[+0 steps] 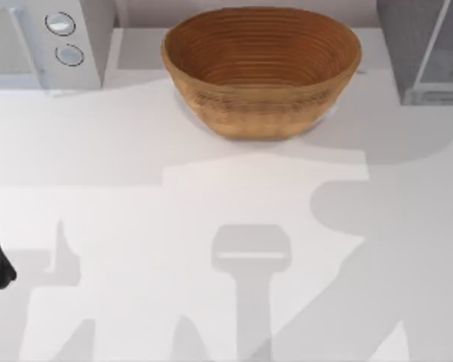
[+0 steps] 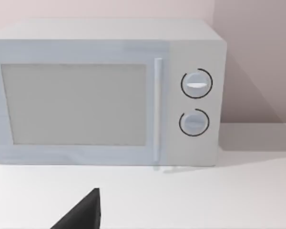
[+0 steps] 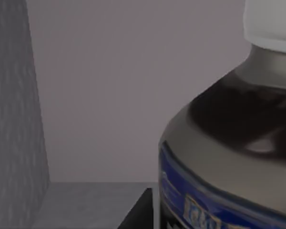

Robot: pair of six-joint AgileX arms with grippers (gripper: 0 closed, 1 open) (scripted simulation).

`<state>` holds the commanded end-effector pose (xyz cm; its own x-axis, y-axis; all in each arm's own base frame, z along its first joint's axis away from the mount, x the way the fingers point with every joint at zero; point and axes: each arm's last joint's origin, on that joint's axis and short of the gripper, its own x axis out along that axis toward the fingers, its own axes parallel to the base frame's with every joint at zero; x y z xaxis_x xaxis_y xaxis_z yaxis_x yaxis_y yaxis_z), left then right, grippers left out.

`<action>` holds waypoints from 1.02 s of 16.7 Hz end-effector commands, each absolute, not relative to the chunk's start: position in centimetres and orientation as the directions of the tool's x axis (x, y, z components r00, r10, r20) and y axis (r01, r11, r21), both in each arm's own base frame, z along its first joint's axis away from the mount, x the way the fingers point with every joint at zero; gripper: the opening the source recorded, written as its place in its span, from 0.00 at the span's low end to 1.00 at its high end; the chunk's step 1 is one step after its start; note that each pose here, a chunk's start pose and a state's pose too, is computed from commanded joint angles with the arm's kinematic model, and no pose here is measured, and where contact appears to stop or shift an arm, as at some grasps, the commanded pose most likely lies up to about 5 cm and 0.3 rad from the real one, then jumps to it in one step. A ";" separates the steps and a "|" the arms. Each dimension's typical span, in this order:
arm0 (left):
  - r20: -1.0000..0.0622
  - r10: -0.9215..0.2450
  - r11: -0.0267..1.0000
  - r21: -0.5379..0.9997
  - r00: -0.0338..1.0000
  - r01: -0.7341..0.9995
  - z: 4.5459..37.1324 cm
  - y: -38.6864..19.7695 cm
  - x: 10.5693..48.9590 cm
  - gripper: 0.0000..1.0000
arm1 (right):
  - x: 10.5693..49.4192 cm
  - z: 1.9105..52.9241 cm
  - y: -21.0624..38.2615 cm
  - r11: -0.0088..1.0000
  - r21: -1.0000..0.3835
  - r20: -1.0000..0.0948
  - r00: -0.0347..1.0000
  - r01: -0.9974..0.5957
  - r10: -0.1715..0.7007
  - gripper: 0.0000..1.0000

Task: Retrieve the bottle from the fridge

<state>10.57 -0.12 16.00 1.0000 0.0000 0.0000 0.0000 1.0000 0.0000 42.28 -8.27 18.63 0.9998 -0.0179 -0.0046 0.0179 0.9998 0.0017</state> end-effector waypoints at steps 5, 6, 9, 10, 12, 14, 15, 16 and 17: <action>0.000 0.000 1.000 0.000 1.000 0.000 16.0 -0.1 10.6 1.00 | 36.9 18.1 -8.0 1.000 0.008 -0.018 1.000 0.014 -0.014 0.00; 0.000 0.000 1.000 0.000 1.000 0.000 16.0 -0.1 10.6 1.00 | 36.3 18.2 -8.0 1.000 0.007 -0.012 1.000 0.013 -0.013 0.00; 0.000 0.000 1.000 0.000 1.000 0.000 16.0 -0.1 10.6 1.00 | 35.8 18.3 -7.9 1.000 0.006 -0.007 1.000 0.012 -0.012 0.00; 0.000 0.000 1.000 0.000 1.000 0.000 16.0 -0.1 10.6 1.00 | 35.8 18.3 -7.9 1.000 0.006 -0.007 1.000 0.012 -0.012 0.00; 0.000 0.000 1.000 0.000 1.000 0.000 16.0 -0.1 10.6 1.00 | 36.0 18.1 -7.8 1.000 0.009 -0.012 1.000 0.007 -0.007 0.00; 0.000 0.000 1.000 0.000 1.000 0.000 16.0 -0.1 10.6 1.00 | 35.6 18.4 -7.6 1.000 0.009 -0.015 1.000 0.007 -0.007 0.00; 0.000 0.000 1.000 0.000 1.000 0.000 16.0 -0.1 10.6 1.00 | 35.2 18.8 -7.4 1.000 0.008 -0.017 1.000 0.007 -0.006 0.00; 0.000 0.000 1.000 0.000 1.000 0.000 16.0 -0.1 10.6 1.00 | 34.8 19.2 -7.1 1.000 0.007 -0.018 1.000 0.007 -0.007 0.00; 0.000 0.000 1.000 0.000 1.000 0.000 16.0 -0.1 10.6 1.00 | 34.2 19.7 -6.8 1.000 0.006 -0.019 1.000 0.007 -0.007 0.00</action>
<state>10.57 -0.12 16.00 1.0000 0.0000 0.0000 0.0000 1.0000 0.0000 34.16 -6.83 19.72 0.9998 -0.0068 -0.0191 0.0069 1.0000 0.0059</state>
